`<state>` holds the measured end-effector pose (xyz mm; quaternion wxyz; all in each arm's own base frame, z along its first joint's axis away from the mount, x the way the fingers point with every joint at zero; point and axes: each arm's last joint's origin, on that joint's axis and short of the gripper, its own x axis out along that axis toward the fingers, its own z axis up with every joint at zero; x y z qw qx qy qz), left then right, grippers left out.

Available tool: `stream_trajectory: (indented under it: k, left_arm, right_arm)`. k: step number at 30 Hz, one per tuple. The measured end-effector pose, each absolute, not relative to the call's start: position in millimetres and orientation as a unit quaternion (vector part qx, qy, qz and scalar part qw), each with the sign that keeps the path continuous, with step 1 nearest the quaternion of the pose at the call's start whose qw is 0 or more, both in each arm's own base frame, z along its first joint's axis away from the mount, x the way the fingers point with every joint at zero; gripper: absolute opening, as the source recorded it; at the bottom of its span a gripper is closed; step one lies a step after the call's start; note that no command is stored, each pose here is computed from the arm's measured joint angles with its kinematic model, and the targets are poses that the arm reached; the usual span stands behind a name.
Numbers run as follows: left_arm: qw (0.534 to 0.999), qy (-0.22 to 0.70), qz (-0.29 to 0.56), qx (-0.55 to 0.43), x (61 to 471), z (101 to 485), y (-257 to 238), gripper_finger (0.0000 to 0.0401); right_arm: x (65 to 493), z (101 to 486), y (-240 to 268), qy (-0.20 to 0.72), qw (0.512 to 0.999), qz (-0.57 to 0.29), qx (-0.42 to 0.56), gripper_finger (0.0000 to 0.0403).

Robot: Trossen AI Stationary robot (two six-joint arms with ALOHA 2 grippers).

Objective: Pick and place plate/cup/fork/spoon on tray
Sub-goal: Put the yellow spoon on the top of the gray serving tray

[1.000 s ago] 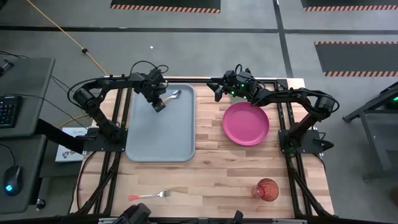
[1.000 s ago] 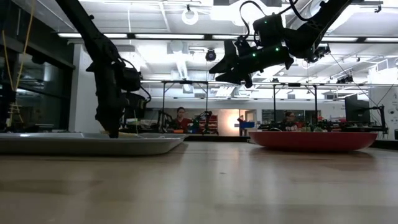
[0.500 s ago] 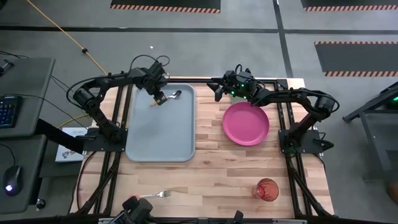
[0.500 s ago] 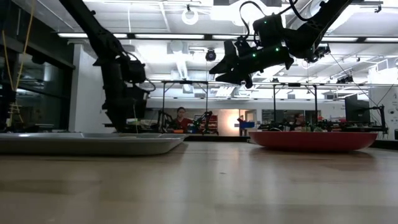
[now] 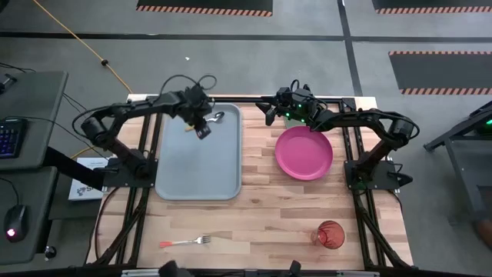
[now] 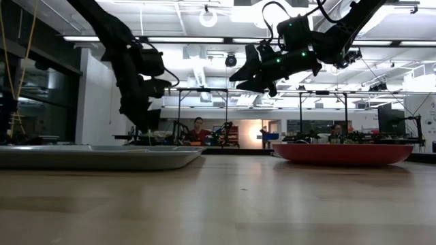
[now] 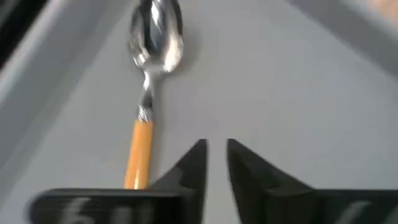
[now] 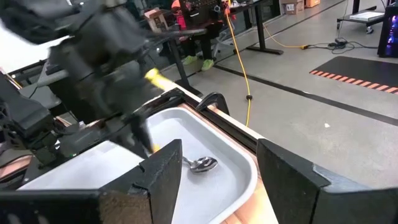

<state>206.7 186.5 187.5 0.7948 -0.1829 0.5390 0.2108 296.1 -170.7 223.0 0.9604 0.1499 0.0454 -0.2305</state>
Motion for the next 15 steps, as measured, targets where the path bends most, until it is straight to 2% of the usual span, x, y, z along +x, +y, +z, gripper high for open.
stream_trajectory:
  k: [2,6,15]
  left_arm:
    - [0.785,0.548,0.227,-0.178,202.8,182.5,171.6,0.0009]
    - [0.768,0.557,0.262,-0.176,194.5,169.1,155.2,0.0007]
    - [0.744,0.554,0.318,-0.197,179.2,163.8,168.1,0.0001]
  right_arm:
    - [296.1,222.8,-170.7,0.046,0.96,-0.231,0.15,0.02]
    - [296.1,222.4,-170.6,0.048,0.96,-0.231,0.151,0.02]
    - [296.0,222.0,-170.6,0.05,0.96,-0.231,0.152,0.02]
